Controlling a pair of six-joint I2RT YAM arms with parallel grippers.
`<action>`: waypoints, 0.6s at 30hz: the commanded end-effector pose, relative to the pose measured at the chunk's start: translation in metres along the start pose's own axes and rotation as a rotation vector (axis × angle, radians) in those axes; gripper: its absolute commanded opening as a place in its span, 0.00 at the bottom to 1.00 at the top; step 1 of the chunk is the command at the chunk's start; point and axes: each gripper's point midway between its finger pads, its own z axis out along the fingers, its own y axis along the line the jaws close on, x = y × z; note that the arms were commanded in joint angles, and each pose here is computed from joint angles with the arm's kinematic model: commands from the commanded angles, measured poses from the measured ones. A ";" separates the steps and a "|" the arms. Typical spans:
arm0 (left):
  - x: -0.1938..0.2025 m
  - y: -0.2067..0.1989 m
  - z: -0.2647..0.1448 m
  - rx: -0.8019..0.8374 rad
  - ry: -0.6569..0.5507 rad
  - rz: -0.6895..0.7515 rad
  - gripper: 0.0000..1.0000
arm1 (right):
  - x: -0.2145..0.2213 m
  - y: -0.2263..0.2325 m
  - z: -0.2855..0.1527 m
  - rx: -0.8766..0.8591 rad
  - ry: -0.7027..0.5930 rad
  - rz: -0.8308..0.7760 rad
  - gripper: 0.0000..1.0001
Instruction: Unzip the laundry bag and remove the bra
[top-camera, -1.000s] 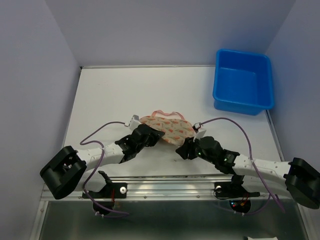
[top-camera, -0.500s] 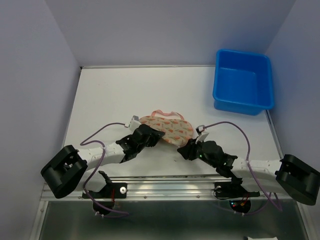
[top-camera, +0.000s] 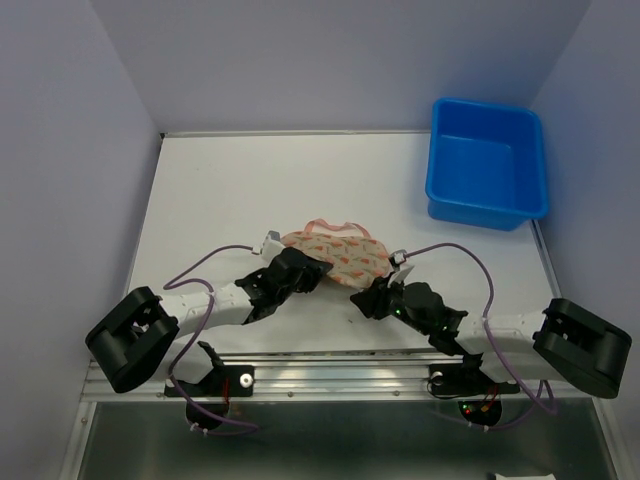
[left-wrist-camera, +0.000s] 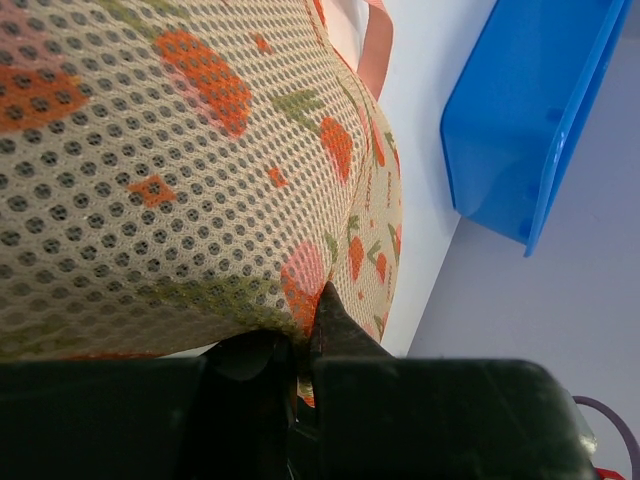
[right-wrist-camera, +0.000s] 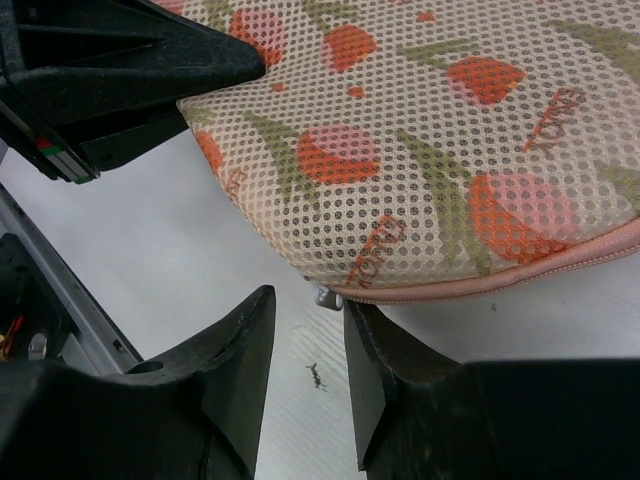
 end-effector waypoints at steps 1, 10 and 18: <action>-0.002 -0.036 -0.002 0.097 -0.014 -0.034 0.03 | -0.018 0.007 0.004 -0.018 -0.087 -0.005 0.38; -0.002 -0.028 -0.003 0.086 -0.013 -0.033 0.03 | -0.019 -0.008 -0.004 0.042 -0.113 -0.014 0.05; -0.006 -0.012 -0.004 0.057 -0.033 -0.010 0.03 | -0.016 -0.021 -0.018 0.089 -0.101 -0.024 0.01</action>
